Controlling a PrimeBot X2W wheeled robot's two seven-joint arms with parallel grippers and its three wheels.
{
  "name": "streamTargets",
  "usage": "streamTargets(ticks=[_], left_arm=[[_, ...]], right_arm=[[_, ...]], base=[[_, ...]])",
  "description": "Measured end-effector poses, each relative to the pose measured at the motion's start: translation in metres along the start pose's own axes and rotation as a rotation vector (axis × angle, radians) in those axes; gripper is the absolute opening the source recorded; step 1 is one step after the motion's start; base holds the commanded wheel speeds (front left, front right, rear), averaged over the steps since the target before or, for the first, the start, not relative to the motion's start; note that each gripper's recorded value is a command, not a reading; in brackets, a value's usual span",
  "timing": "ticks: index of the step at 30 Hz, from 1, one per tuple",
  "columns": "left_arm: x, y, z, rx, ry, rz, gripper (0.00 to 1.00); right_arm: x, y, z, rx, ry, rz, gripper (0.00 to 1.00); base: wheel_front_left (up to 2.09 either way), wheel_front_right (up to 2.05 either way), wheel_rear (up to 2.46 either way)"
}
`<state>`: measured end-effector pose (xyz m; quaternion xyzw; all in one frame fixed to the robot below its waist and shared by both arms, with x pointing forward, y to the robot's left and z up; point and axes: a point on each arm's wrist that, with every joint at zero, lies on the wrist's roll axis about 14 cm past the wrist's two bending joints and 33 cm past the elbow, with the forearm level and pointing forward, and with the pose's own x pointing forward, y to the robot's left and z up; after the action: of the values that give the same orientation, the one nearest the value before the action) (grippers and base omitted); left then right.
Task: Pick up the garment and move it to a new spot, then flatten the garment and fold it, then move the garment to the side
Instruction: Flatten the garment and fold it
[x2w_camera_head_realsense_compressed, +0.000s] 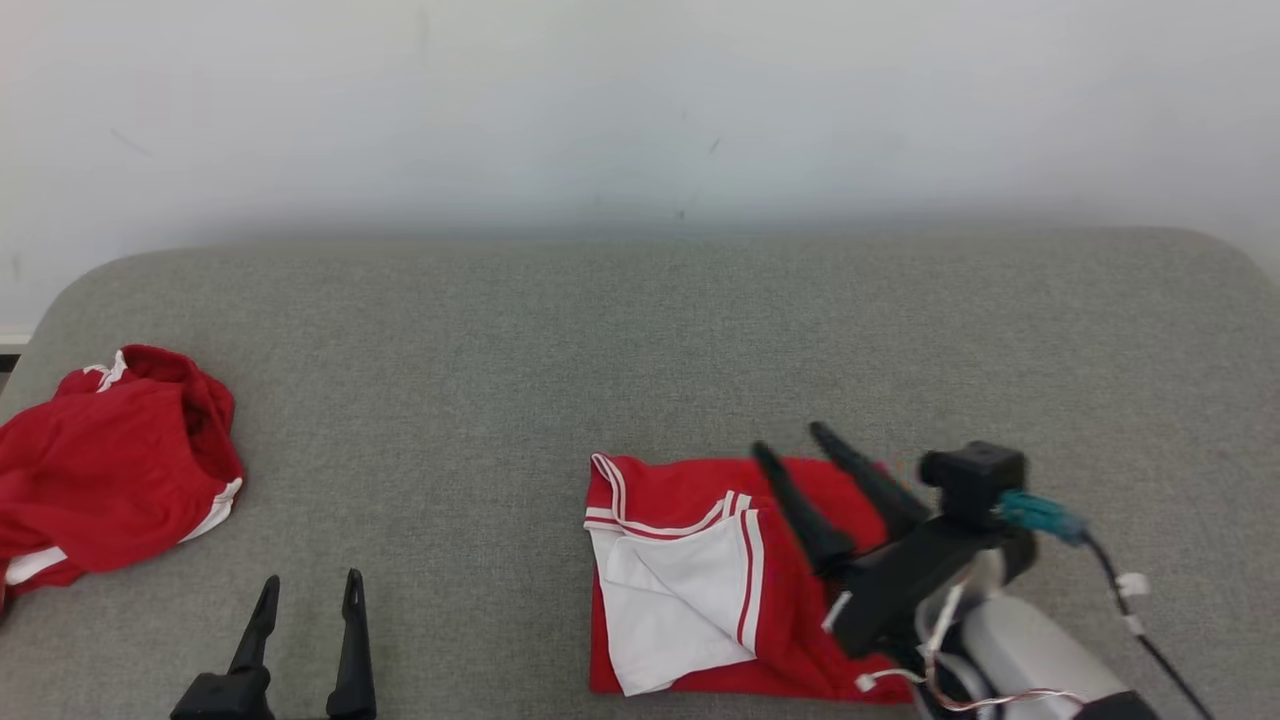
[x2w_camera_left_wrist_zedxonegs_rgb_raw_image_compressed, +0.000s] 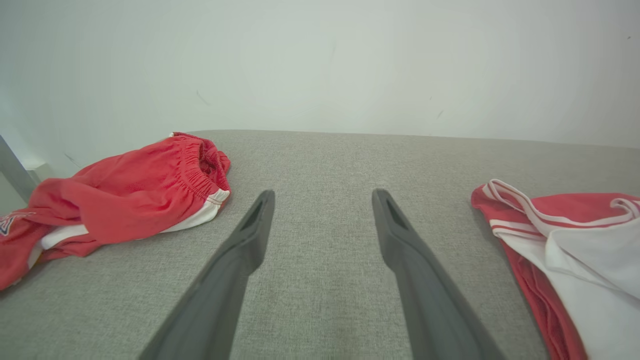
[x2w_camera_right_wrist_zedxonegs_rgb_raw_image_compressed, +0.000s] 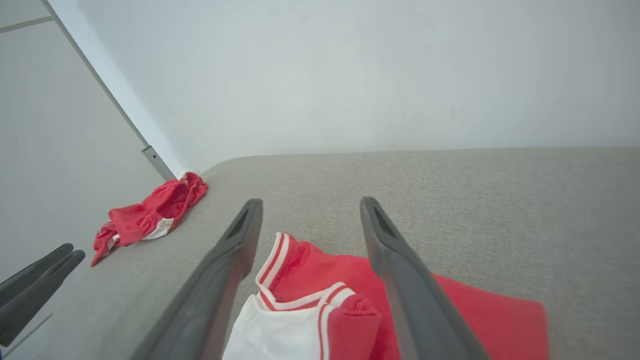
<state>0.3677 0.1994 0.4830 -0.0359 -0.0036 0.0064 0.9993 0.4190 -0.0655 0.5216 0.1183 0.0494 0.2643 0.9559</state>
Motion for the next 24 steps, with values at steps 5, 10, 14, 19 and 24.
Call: streamTargets(ticks=[5, 10, 14, 19, 24], left_arm=[[0.000, 0.002, 0.003, 0.001, -0.009, 0.004, 1.00], [-0.002, 0.005, -0.001, 0.003, 0.002, 0.013, 1.00], [-0.002, 0.005, -0.003, 0.005, 0.008, 0.010, 1.00], [-0.001, 0.007, -0.004, 0.010, 0.013, 0.013, 1.00], [-0.002, 0.011, -0.005, 0.012, 0.017, 0.027, 1.00]], right_arm=[[-0.027, -0.043, 0.006, -0.012, -0.009, -0.114, 1.00], [-0.041, -0.054, -0.010, 0.025, 0.034, -0.160, 1.00], [-0.039, -0.048, -0.025, 0.054, 0.073, -0.152, 1.00], [-0.025, -0.032, -0.041, 0.076, 0.118, -0.114, 1.00], [-0.016, -0.022, -0.061, 0.099, 0.178, -0.089, 0.44]], base=[[0.00, 0.00, 0.00], [0.00, 0.00, 0.00], [0.00, 0.00, 0.00], [0.00, 0.00, 0.00], [0.00, 0.00, 0.00]])
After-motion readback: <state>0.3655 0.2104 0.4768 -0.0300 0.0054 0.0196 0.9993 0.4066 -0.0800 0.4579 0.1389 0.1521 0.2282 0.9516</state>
